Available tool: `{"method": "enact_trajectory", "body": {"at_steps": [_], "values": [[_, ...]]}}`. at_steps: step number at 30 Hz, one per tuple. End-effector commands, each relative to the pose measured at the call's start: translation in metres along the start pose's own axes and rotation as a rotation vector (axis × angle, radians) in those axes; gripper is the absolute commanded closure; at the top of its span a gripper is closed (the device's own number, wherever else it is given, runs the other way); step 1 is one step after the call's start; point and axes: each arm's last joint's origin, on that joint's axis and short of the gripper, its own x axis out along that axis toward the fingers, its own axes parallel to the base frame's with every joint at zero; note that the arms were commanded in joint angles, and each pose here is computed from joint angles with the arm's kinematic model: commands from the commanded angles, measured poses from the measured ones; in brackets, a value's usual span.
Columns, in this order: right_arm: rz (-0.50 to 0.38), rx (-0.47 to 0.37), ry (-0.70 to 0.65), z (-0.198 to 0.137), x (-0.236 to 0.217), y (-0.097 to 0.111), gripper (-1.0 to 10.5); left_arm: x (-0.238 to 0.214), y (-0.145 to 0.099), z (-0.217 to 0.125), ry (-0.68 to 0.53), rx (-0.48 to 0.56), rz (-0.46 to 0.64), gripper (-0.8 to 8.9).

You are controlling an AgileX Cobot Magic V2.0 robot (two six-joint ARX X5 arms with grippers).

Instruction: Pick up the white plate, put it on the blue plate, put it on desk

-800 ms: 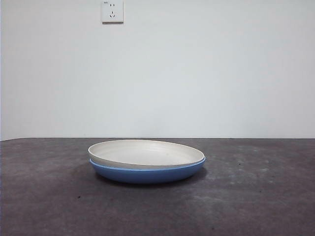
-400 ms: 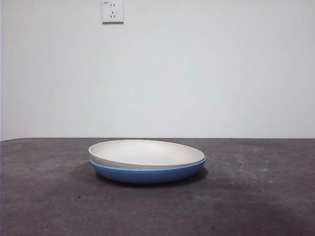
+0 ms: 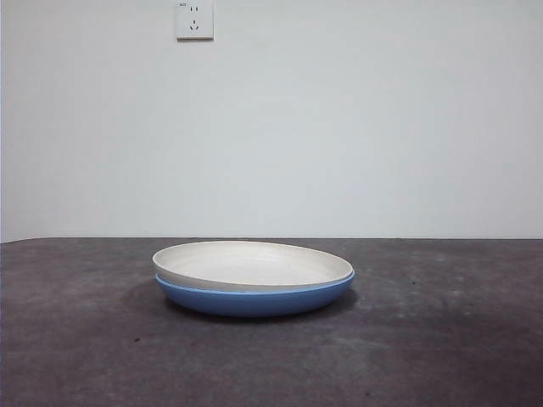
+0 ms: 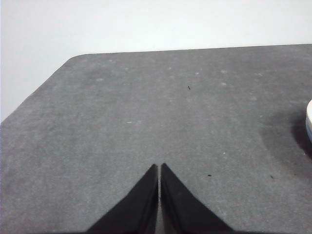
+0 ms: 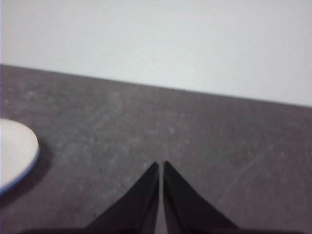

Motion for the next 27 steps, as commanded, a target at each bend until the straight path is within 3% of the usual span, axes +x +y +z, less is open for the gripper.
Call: {"method": "enact_trajectory", "body": {"at_steps": [1,12,27], "values": [[-0.007,0.004,0.001,-0.009,0.001,0.0,9.4,0.002,0.0,-0.007,0.025,-0.007,0.003,8.04],[-0.004,0.078,0.103,-0.036,0.004,0.001,9.4,0.002,0.0,-0.007,0.025,-0.007,0.003,8.04],[-0.013,0.105,0.093,-0.035,0.004,0.0,9.4,0.002,0.0,-0.007,0.026,-0.007,0.003,8.04]]}}
